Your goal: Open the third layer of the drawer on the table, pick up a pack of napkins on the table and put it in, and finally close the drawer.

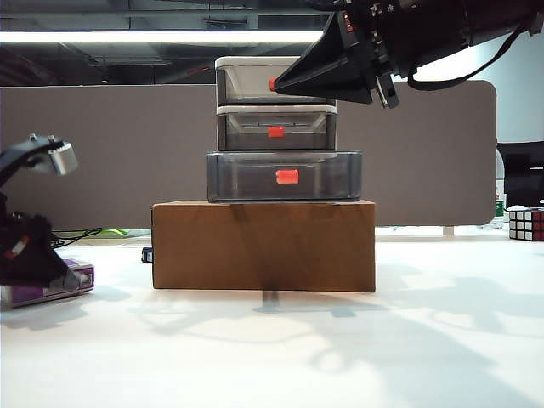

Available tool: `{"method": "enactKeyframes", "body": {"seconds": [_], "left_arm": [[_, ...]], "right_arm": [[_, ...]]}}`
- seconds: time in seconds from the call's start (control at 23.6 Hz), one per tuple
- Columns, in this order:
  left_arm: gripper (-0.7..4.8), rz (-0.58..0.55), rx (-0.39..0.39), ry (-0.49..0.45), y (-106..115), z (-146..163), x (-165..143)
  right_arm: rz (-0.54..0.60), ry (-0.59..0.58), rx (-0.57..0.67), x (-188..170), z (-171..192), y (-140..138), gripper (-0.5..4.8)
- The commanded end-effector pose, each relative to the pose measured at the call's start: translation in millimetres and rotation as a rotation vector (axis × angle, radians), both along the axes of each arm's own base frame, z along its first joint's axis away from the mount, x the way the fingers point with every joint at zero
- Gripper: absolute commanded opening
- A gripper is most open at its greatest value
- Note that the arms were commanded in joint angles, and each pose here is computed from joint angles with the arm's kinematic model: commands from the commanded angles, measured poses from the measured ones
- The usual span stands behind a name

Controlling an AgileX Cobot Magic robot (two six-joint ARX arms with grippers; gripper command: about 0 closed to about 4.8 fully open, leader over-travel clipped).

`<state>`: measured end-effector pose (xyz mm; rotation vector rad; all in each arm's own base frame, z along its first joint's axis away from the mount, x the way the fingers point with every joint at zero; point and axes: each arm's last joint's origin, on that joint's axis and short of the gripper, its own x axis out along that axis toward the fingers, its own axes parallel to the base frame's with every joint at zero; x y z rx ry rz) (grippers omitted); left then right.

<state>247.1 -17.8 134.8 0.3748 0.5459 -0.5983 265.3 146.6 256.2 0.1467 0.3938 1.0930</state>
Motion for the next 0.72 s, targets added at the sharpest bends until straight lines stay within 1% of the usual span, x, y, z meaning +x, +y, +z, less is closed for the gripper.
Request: {"method": "enactKeyframes", "body": {"seconds": [0.04, 0.17, 0.25, 0.3, 0.34, 0.38, 0.42, 0.51, 0.59, 0.63, 0.68, 0.72], "left_arm": [[4.78, -0.002, -0.008, 0.022, 0.1, -5.5, 1.9], [4.51, 0.009, -0.021, 0.045, 0.0, -8.7, 2.3], [3.63, 0.009, -0.024, 0.046, 0.0, -8.7, 2.3], [2.98, 0.004, -0.029, 0.047, -0.2, -8.7, 2.2], [2.62, -0.008, -0.038, 0.046, -0.6, -8.5, 2.1], [2.12, -0.02, -0.048, 0.047, -1.0, -8.4, 1.9], [2.04, -0.023, -0.051, 0.047, -1.1, -8.4, 1.9], [2.04, -0.024, -0.052, 0.046, -1.3, -8.1, 1.9], [2.03, -0.02, -0.069, 0.041, -1.4, -4.9, 2.1], [1.99, -0.035, -0.101, 0.018, -2.2, 2.7, 1.4], [1.93, -0.046, -0.109, -0.002, -2.8, 7.6, 0.5], [1.81, -0.063, -0.131, -0.054, -4.8, 22.0, -3.0]], "right_arm": [[0.006, -0.021, 0.009, -0.2, 4.3, 0.3, -0.06], [0.006, -0.021, 0.009, -0.2, 4.3, 0.3, -0.06], [0.006, -0.021, 0.009, -0.2, 4.3, 0.3, -0.06], [0.006, -0.021, 0.009, -0.2, 4.3, 0.3, -0.06], [0.006, -0.021, 0.009, -0.2, 4.3, 0.3, -0.06], [0.006, -0.021, 0.009, -0.2, 4.3, 0.3, -0.06], [0.006, -0.021, 0.009, -0.2, 4.3, 0.3, -0.06], [0.006, -0.021, 0.009, -0.2, 4.3, 0.3, -0.06], [0.006, -0.023, 0.01, -0.4, 4.9, 0.2, -0.06], [0.006, -0.029, 0.013, -1.2, 6.5, -0.2, -0.06], [0.006, -0.036, 0.016, -2.0, 8.4, -0.6, -0.06], [0.006, -0.048, 0.021, -3.8, 11.9, -1.5, -0.06]]}}
